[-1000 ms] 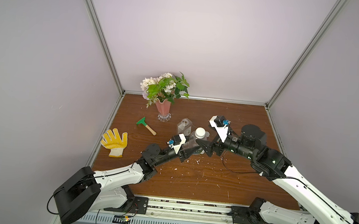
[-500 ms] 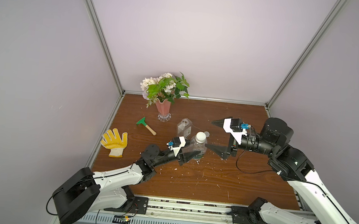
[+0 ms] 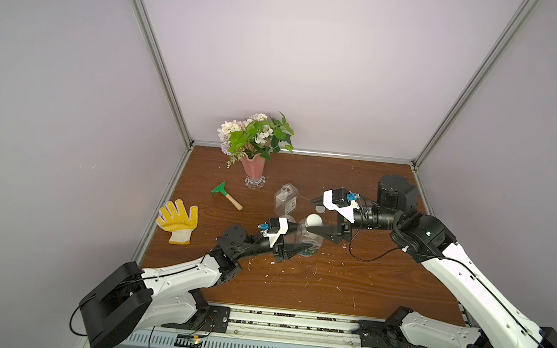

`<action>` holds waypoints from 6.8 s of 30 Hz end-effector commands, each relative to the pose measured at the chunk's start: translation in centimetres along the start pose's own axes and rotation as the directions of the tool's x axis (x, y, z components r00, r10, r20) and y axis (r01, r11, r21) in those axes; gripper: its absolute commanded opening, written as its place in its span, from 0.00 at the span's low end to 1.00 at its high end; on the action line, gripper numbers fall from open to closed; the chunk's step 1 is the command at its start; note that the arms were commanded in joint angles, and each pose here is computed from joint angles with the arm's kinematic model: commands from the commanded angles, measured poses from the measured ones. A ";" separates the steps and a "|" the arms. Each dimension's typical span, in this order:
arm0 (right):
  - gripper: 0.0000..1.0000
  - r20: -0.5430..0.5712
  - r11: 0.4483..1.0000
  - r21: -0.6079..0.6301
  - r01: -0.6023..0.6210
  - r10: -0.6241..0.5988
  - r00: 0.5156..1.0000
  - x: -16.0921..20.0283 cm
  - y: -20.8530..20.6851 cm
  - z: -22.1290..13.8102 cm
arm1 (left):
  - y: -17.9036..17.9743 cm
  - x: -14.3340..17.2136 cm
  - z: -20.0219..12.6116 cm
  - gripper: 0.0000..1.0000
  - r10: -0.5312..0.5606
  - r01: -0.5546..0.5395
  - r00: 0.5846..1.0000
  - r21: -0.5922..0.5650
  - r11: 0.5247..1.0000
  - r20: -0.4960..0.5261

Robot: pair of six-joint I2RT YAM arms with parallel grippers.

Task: Screw on the bottle caps
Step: Screw the bottle cap onto the plastic bottle.

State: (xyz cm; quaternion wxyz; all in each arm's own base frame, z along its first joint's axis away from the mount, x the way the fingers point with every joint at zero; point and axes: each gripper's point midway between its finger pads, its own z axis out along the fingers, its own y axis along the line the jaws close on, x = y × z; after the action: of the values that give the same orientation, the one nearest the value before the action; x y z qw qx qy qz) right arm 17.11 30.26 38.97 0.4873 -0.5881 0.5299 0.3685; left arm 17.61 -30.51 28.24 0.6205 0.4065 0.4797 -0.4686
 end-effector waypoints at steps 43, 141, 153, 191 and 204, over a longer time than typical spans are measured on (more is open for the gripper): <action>0.11 -0.036 0.876 0.392 -0.281 0.320 0.947 4.5 -4.5 1.8 | 3.8 -5.0 -0.1 0.47 0.156 -0.127 0.982 -0.229 0.965 0.111; 0.20 -0.093 0.982 0.113 -0.153 0.164 0.982 3.9 -1.8 1.5 | 2.3 -1.1 1.0 0.44 0.079 -0.082 0.996 -0.093 0.992 -0.035; 0.00 0.006 0.807 0.517 -0.286 0.331 0.944 5.2 -6.1 0.1 | 4.9 -2.5 0.6 0.42 0.106 -0.103 0.994 -0.251 0.962 -0.002; 0.65 -0.071 0.891 0.390 -0.233 0.281 0.957 3.9 -4.1 1.5 | 4.6 0.4 0.1 0.42 0.035 -0.046 0.998 -0.241 0.969 -0.051; 0.20 -0.048 0.877 0.406 -0.255 0.300 0.953 3.1 -4.4 0.7 | 4.6 0.9 -0.1 0.56 0.031 -0.045 0.998 -0.246 0.968 -0.061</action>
State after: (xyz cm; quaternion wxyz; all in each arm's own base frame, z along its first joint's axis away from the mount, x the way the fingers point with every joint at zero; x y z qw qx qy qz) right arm 21.94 30.39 34.75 0.4906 -0.4243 0.7071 0.2816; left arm 22.08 -29.74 26.75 0.6471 0.3548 0.5566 -0.3815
